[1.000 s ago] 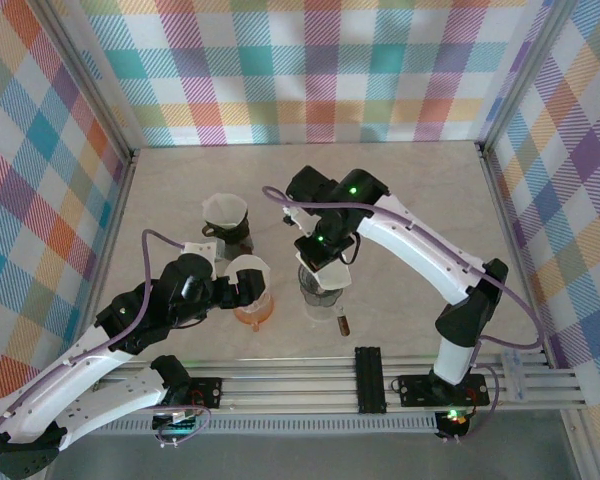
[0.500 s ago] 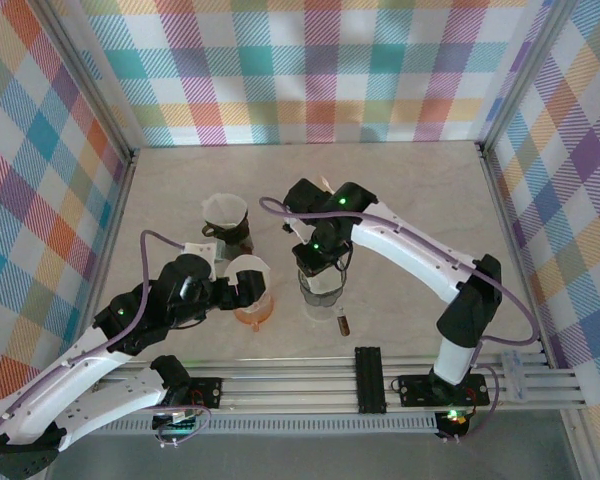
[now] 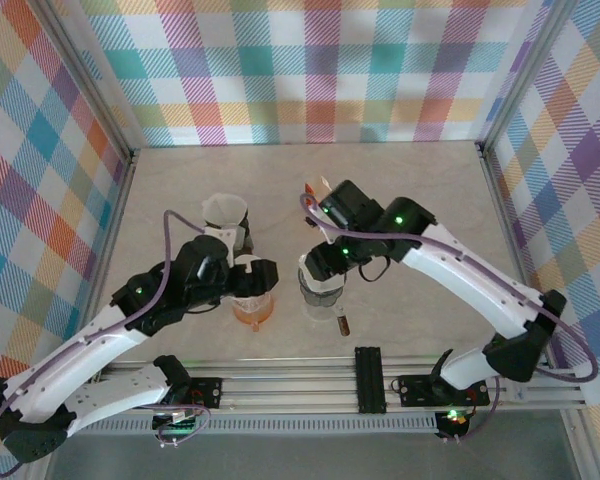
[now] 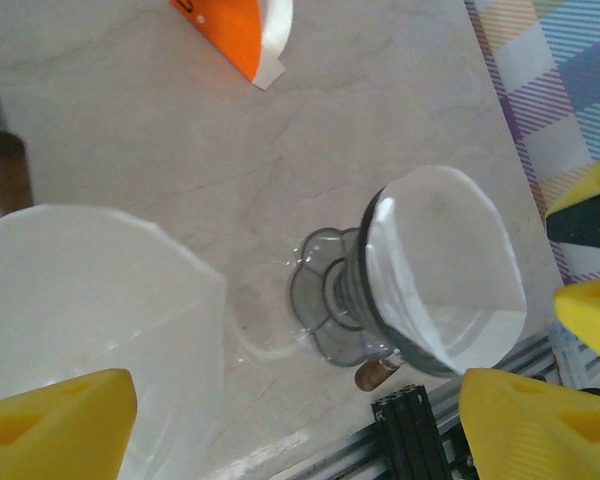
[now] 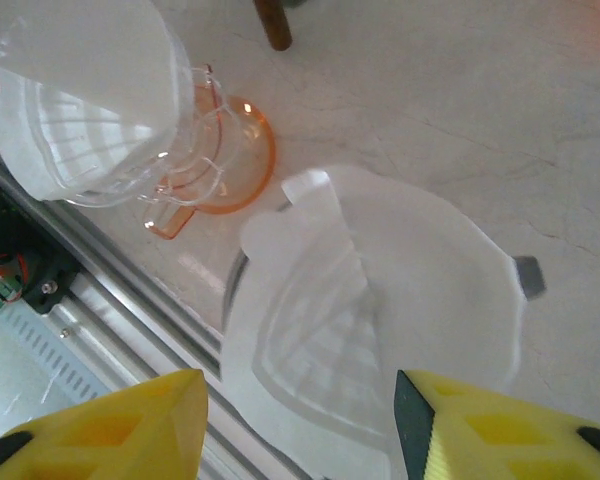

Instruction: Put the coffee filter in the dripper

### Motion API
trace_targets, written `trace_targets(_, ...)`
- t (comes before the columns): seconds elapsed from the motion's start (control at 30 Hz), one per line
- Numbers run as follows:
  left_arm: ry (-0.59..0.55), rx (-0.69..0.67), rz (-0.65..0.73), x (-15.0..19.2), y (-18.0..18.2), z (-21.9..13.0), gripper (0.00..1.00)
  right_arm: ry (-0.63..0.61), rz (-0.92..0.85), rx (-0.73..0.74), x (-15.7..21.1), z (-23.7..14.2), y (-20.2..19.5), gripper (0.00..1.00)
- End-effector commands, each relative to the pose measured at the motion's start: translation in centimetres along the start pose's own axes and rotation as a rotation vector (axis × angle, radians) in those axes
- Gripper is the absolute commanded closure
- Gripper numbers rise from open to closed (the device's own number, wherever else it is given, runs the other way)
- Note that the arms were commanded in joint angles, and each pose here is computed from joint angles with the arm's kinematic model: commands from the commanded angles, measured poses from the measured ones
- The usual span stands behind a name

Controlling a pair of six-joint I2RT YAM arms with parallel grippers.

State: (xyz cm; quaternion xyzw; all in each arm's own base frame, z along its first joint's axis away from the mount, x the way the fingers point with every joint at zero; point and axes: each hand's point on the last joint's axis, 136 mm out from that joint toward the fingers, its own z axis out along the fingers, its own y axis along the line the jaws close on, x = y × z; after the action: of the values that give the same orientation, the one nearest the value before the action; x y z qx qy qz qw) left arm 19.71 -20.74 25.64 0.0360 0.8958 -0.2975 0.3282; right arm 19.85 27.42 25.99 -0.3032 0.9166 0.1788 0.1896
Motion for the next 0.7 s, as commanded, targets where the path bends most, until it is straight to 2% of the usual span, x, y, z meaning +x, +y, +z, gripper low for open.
trace_targets(0.0,-0.002,0.05,0.073,-1.1,-2.7,0.5,0.19,-0.091,0.054,0.055,-0.2,-1.1,-1.8,0.46)
trace_targets(0.23,0.083,-0.031,0.197,-0.6,-4.2,4.1,0.38,-0.145,0.115,0.113,1.3,-1.4,-4.6,0.49)
trace_targets(0.37,0.104,-0.104,0.229,-0.4,-3.7,5.6,0.5,-0.151,0.136,0.108,1.7,-0.9,-5.1,0.5)
trace_targets(0.67,0.134,-0.157,0.248,0.2,-2.8,7.5,0.61,-0.151,0.142,0.094,2.1,0.1,-5.4,0.51)
